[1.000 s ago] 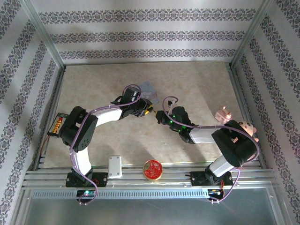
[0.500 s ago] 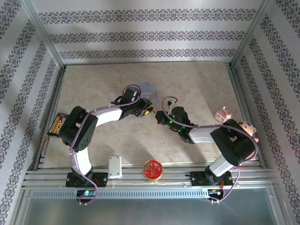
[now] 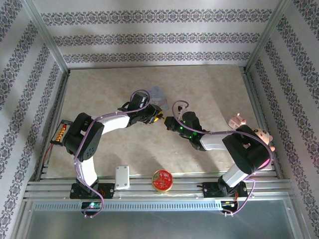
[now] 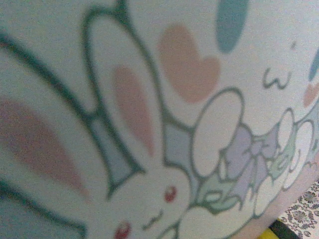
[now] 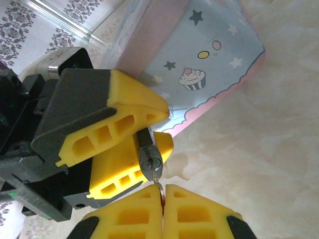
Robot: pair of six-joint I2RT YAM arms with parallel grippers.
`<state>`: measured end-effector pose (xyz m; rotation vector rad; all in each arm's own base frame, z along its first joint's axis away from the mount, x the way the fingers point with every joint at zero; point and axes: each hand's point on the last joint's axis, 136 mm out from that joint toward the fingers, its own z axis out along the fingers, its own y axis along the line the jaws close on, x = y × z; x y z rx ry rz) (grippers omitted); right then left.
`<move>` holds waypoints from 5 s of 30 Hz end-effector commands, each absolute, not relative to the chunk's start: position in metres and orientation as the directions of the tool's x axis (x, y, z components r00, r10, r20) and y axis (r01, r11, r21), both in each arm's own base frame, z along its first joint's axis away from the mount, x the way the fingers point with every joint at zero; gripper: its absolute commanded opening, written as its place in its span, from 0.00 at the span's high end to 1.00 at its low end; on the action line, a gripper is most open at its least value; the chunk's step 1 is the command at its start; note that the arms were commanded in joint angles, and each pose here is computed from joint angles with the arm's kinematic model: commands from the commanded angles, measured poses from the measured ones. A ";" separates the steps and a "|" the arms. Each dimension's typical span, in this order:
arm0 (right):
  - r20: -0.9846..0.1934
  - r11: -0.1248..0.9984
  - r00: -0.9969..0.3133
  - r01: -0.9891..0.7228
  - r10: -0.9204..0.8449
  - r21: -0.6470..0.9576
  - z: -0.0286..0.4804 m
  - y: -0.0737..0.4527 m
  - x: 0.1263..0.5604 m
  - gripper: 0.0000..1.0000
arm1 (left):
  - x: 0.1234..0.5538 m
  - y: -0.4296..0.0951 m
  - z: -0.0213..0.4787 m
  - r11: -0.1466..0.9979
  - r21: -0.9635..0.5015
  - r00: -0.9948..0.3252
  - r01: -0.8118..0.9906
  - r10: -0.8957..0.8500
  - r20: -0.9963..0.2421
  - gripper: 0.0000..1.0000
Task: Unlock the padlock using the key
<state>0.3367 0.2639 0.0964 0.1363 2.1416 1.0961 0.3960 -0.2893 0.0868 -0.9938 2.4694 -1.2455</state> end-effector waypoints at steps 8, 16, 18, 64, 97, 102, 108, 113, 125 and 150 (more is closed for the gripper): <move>-0.416 0.445 -0.810 -0.218 0.414 0.868 0.113 0.290 0.353 1.00 | 0.384 -0.298 0.079 0.407 -0.759 -0.776 -0.508 -0.599 0.198 1.00; -0.351 0.326 -0.826 -0.216 0.441 0.920 0.120 0.286 0.367 1.00 | 0.380 -0.301 0.079 0.410 -0.762 -0.788 -0.501 -0.580 0.206 1.00; -0.341 0.301 -0.836 -0.223 0.430 0.927 0.122 0.288 0.370 1.00 | 0.378 -0.304 0.080 0.411 -0.765 -0.794 -0.496 -0.571 0.208 1.00; -0.163 0.042 -0.874 -0.162 0.458 0.986 0.154 0.264 0.421 1.00 | 0.353 -0.340 0.081 0.399 -0.782 -0.843 -0.479 -0.457 0.283 1.00; 0.020 0.098 -0.780 0.104 0.626 0.990 0.082 0.224 0.390 0.71 | 0.361 -0.302 0.054 0.438 -0.729 -0.796 -0.525 -0.556 0.240 1.00; -0.111 0.268 -0.787 0.071 0.607 0.961 0.079 0.216 0.373 0.71 | 0.368 -0.293 0.053 0.472 -0.713 -0.795 -0.518 -0.574 0.198 1.00; -0.427 0.663 -0.795 -0.043 0.431 0.748 0.088 0.209 0.344 0.71 | 0.367 -0.288 0.042 0.505 -0.684 -0.795 -0.527 -0.578 0.186 1.00; -0.652 0.842 -0.734 -0.218 0.191 0.493 0.107 0.214 0.321 0.69 | 0.368 -0.290 0.041 0.511 -0.682 -0.801 -0.523 -0.569 0.188 1.00; -0.642 0.789 -0.759 -0.327 0.108 0.520 0.103 0.250 0.315 0.70 | 0.366 -0.290 0.040 0.525 -0.679 -0.811 -0.513 -0.556 0.182 1.00; -0.560 0.692 -0.812 -0.309 0.165 0.652 0.091 0.273 0.337 0.86 | 0.369 -0.294 0.045 0.512 -0.698 -0.817 -0.500 -0.547 0.184 1.00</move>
